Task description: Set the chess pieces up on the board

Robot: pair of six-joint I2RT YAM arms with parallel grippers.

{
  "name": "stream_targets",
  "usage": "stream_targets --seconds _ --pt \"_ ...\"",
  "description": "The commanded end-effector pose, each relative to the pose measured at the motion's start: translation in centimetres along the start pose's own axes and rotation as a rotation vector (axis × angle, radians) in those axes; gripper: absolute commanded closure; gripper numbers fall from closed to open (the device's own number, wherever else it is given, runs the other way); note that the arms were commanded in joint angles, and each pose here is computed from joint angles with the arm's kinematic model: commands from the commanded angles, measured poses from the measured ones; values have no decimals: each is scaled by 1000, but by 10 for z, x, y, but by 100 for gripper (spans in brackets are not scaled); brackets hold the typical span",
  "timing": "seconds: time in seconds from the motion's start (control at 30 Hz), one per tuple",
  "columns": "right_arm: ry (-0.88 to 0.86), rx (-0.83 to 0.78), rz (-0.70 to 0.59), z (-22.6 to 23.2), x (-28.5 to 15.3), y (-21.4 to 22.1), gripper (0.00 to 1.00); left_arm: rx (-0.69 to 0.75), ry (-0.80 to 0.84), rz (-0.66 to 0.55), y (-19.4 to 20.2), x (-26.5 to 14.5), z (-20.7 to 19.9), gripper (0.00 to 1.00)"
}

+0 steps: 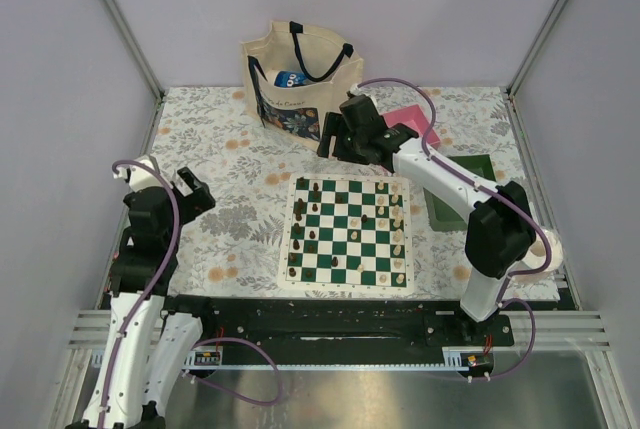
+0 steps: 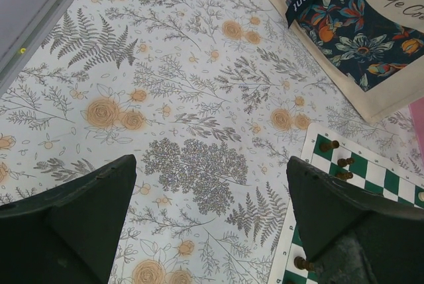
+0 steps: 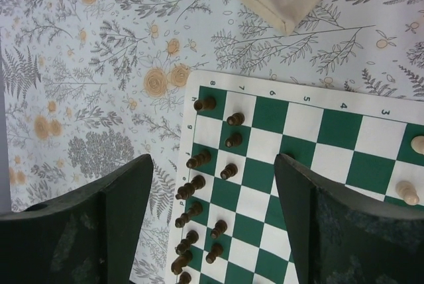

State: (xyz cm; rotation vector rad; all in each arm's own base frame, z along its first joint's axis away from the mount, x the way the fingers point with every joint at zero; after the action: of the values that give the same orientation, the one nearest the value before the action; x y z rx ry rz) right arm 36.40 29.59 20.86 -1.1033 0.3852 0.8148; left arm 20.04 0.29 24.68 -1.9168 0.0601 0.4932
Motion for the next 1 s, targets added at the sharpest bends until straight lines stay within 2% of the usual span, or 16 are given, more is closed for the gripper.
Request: stream_targets --seconds 0.0,0.2,0.27,0.37,0.6,0.77,0.97 --pt "-90 -26 13 16 -14 -5 19 1 -1 -2 -6 3 -3 1" --pt "-60 -89 -51 18 -21 -26 20 -4 -11 -39 -9 0 1 1" --pt "-53 -92 -41 19 -12 -26 21 -4 -24 -40 -9 0 2 1" --pt "-53 -78 -20 19 0 -19 28 -1 -25 -26 -8 1 3 1" --pt "-27 -104 -32 18 4 -27 30 1 -29 -37 -9 0 4 1" --pt "35 -138 -5 -3 6 -7 31 4 -41 37 8 -2 9 1" --pt "57 -154 53 -18 10 13 36 -34 8 5 9 -6 5 1"
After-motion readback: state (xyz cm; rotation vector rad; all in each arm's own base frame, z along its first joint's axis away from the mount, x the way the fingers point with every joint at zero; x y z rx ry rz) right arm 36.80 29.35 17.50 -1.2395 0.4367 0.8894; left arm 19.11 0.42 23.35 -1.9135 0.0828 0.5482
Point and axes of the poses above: each gripper's point midway between its finger pads, its own x axis out along the fingers, its own z axis along the line the jaws close on, y = z × x, the point moved 4 cm from there along -x, back along the fingers, and after that the axes turned 1 degree about -x, right-handed, at the moved point
